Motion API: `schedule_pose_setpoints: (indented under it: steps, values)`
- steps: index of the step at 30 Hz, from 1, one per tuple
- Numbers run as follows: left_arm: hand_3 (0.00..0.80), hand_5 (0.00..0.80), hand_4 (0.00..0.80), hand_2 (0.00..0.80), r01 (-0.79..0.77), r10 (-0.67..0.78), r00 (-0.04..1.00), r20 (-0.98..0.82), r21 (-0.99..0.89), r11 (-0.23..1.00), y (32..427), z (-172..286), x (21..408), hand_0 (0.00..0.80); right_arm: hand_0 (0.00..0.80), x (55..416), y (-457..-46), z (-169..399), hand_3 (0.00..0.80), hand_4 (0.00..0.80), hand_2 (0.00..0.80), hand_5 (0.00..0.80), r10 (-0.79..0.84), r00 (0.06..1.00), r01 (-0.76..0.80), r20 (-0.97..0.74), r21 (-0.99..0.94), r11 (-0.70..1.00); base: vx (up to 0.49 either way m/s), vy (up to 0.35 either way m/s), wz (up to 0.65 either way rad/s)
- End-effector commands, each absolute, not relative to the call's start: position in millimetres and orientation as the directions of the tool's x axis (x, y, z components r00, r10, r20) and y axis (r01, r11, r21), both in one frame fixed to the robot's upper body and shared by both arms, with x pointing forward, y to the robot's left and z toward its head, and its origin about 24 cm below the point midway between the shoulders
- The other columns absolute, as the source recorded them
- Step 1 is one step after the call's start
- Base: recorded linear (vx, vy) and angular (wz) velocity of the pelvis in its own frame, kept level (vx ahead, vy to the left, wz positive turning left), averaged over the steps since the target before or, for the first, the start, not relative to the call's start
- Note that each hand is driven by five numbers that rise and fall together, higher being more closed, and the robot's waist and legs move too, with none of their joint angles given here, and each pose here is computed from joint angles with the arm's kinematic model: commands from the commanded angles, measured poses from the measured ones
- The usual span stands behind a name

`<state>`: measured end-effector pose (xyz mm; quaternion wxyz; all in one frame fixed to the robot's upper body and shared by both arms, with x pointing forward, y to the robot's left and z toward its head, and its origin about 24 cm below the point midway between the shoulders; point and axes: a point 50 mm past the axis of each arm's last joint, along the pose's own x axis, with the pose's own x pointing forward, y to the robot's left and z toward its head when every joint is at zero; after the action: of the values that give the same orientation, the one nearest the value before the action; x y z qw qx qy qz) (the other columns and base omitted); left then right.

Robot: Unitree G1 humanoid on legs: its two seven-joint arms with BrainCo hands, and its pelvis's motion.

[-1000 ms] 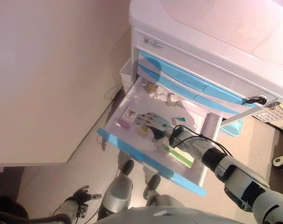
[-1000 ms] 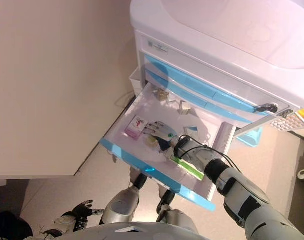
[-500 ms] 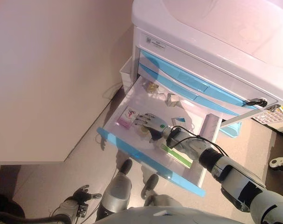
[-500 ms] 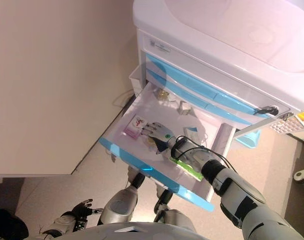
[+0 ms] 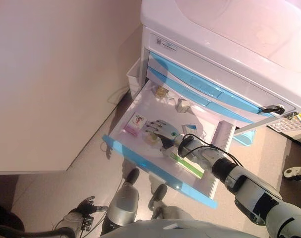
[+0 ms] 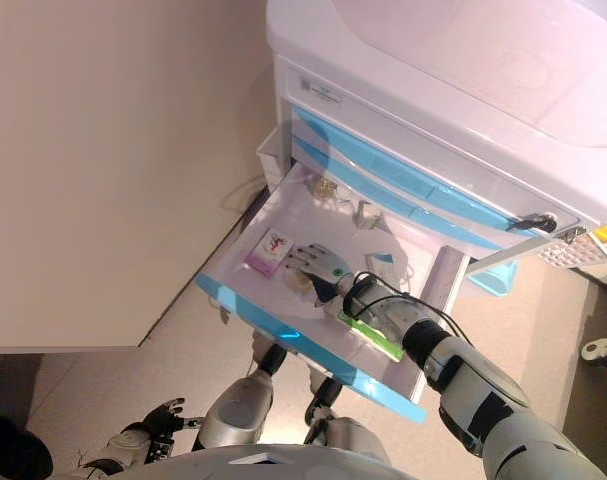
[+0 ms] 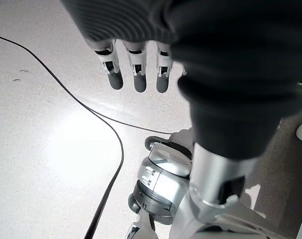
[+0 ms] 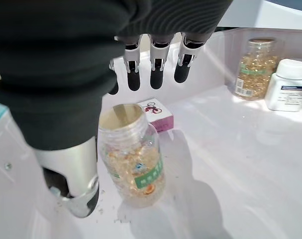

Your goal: Open the drawer and pick up the medicine

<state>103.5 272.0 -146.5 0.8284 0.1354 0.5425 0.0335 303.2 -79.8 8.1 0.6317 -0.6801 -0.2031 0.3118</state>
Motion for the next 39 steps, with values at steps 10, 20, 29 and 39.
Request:
schedule_pose_setpoints:
  steps: [10,20,29,39]
  values:
    - [0.000,0.000,0.000,0.000,0.115,0.209,0.368,-0.906,0.267,0.957,273,-150,93,0.000,0.380,309,-63,25,0.380,0.380,0.380,0.380,0.707,0.704,-0.029,-0.067,-0.997,-0.067,0.000,0.000,0.00]
    - [0.000,0.000,0.000,0.000,0.112,0.214,0.376,-0.902,0.273,0.955,275,-148,97,0.000,0.376,312,-60,30,0.376,0.376,0.376,0.376,0.708,0.704,-0.016,-0.047,-0.999,-0.050,0.000,0.000,0.00]
    - [0.000,0.000,0.000,0.000,0.108,0.219,0.377,-0.900,0.278,0.955,276,-148,96,0.000,0.430,313,-60,33,0.430,0.430,0.430,0.430,0.710,0.703,-0.006,-0.036,-0.999,-0.044,0.000,0.000,0.00]
    - [0.000,0.000,0.000,0.000,0.110,0.228,0.368,-0.901,0.285,0.952,277,-148,92,0.000,0.515,313,-58,41,0.515,0.515,0.515,0.515,0.723,0.690,0.022,0.007,-1.000,-0.011,0.000,0.000,0.00]
